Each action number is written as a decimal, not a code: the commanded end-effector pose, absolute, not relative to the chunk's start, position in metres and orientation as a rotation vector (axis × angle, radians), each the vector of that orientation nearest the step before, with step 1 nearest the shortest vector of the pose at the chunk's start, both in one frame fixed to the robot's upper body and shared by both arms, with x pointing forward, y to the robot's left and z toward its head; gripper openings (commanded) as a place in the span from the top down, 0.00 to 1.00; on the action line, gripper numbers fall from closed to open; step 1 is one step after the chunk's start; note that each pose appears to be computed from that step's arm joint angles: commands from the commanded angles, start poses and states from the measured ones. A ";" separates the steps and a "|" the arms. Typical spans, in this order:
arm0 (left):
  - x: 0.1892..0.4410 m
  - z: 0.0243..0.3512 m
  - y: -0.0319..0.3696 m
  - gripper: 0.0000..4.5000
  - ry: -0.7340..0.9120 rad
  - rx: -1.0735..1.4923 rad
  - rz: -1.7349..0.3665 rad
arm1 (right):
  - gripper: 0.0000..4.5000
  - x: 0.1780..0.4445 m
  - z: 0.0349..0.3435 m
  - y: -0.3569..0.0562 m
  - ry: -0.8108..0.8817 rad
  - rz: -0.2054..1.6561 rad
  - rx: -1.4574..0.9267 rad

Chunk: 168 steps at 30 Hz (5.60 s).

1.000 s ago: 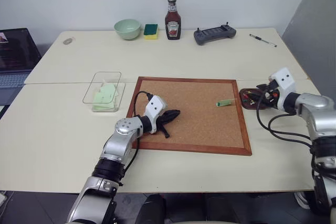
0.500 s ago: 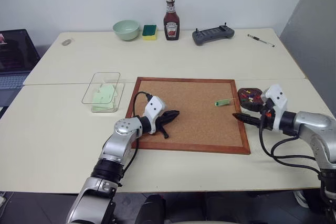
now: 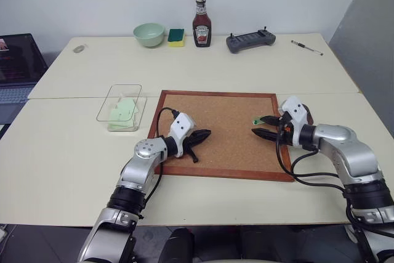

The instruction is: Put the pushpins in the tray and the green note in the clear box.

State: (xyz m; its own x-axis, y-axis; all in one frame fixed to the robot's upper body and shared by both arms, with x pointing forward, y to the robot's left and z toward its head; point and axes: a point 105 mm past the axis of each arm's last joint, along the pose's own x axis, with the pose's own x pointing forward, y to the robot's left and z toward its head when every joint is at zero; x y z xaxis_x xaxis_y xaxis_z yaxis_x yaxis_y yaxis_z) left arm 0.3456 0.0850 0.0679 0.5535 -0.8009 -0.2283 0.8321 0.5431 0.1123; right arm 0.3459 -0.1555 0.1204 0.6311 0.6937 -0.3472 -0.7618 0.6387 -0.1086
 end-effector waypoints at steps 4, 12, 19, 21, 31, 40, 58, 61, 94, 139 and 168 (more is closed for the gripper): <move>0.330 0.023 0.089 1.00 0.340 0.200 -0.982 | 0.38 0.364 0.124 -0.153 0.232 0.831 -0.324; 0.330 0.024 0.091 1.00 0.340 0.202 -0.979 | 0.38 0.375 0.122 -0.156 0.221 0.810 -0.323; 0.330 0.024 0.091 1.00 0.338 0.202 -0.978 | 0.42 0.379 0.121 -0.158 0.220 0.801 -0.325; 0.330 0.024 0.090 1.00 0.337 0.202 -0.977 | 0.48 0.380 0.122 -0.158 0.219 0.799 -0.324; 0.331 0.024 0.090 1.00 0.335 0.200 -0.973 | 0.92 0.382 0.122 -0.158 0.217 0.797 -0.326; 0.330 0.024 0.091 1.00 0.335 0.199 -0.969 | 0.99 0.381 0.133 -0.158 0.175 0.795 -0.282; 0.334 0.033 0.092 1.00 0.323 0.154 -0.956 | 0.99 0.361 0.160 -0.150 0.088 0.870 -0.351; 0.347 0.059 0.095 0.92 0.237 0.121 -0.907 | 1.00 0.356 0.161 -0.143 0.075 0.903 -0.401; 0.333 0.164 0.027 0.01 -0.120 0.189 -1.163 | 1.00 0.323 0.153 -0.096 -0.014 1.116 -0.748; 0.336 0.123 -0.005 0.99 0.001 0.387 -1.392 | 1.00 0.322 0.164 -0.088 -0.057 1.114 -0.749; 0.381 0.158 0.036 0.99 -0.043 0.146 -0.966 | 1.00 0.326 0.197 -0.122 -0.119 0.987 -0.717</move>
